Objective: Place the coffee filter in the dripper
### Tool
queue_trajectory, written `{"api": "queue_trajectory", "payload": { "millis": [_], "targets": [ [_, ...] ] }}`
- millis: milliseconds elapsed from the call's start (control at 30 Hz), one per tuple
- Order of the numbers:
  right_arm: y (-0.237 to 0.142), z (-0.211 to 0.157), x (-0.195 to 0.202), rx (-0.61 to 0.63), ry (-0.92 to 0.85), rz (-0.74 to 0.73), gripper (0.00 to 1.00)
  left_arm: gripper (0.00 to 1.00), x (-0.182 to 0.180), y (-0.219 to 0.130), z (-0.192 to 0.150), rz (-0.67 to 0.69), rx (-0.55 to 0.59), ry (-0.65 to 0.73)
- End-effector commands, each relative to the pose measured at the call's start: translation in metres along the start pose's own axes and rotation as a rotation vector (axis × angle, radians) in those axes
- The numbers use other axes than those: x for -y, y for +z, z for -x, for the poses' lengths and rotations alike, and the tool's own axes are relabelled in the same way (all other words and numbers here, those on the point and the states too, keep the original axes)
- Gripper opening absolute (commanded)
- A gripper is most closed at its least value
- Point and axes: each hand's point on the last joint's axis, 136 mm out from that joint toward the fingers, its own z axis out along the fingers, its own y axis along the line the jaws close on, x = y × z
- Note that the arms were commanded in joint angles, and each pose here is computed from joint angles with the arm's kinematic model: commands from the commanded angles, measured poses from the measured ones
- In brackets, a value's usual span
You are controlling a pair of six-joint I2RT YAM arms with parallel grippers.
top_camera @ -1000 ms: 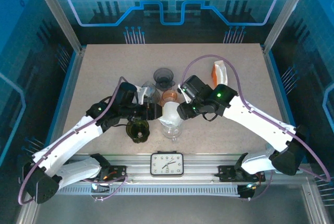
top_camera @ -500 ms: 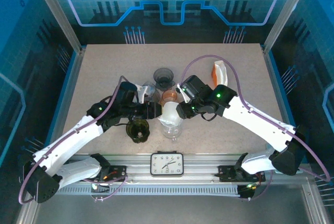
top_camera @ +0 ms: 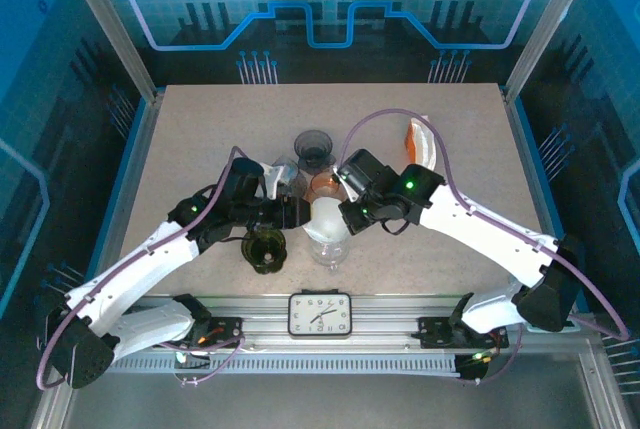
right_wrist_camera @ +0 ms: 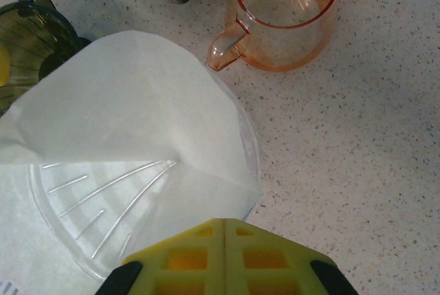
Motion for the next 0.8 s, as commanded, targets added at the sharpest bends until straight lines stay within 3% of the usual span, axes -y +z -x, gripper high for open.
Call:
{"api": "queue_trajectory", "payload": {
  "millis": [0, 567, 767],
  "targets": [
    [-0.001, 0.0, -0.002, -0.01, -0.029, -0.03, 0.06, 0.46, -0.004, 0.003, -0.004, 0.01, -0.01, 0.005],
    [-0.001, -0.001, -0.002, -0.017, -0.059, -0.069, 0.05, 0.56, -0.012, -0.003, -0.028, 0.07, -0.106, 0.054],
    [-0.001, -0.002, -0.001, -0.021, -0.058, -0.077, 0.05, 0.44, -0.018, 0.001, -0.032, 0.085, -0.113, 0.048]
  ]
}}
